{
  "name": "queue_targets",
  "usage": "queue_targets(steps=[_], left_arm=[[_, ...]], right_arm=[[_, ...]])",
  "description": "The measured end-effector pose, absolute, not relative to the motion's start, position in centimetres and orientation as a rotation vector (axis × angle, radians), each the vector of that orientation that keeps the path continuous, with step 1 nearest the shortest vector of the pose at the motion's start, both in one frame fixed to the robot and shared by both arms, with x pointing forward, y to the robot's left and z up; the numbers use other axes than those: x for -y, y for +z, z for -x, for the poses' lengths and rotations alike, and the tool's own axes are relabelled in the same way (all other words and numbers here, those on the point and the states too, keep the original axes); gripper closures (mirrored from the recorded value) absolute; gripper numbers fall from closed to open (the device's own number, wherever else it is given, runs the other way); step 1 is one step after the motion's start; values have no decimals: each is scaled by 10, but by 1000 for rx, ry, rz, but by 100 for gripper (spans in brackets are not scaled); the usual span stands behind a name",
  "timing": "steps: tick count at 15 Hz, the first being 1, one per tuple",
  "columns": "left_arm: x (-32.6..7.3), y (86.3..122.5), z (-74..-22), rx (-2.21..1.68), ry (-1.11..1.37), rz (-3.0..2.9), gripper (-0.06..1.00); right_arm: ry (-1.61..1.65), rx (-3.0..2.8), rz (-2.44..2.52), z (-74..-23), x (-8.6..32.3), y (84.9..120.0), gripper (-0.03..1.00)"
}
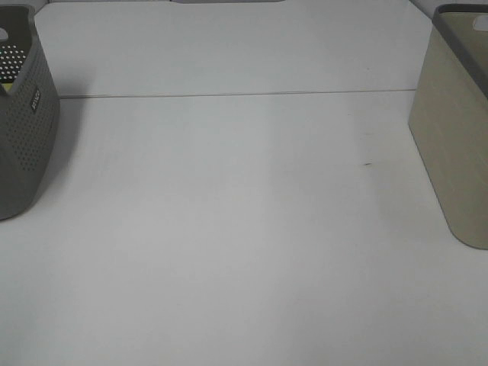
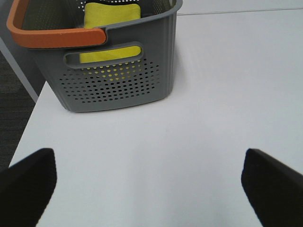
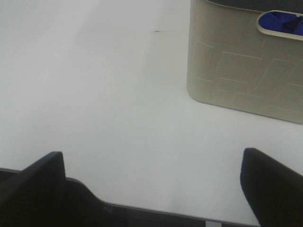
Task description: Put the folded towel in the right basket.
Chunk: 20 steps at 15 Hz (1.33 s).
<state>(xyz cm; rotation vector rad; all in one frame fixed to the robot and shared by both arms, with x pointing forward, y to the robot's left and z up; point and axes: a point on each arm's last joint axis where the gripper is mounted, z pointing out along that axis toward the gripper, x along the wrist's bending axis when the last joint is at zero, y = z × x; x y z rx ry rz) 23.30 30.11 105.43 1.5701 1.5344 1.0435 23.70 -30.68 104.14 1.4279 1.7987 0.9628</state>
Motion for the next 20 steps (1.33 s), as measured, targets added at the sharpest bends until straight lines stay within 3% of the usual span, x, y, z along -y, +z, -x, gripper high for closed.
queue_targets(steps=[20], left_arm=[[-301, 1054, -233, -1534, 1044, -1570, -5]], right_arm=[[993, -1831, -1449, -239, 303, 1037, 0]])
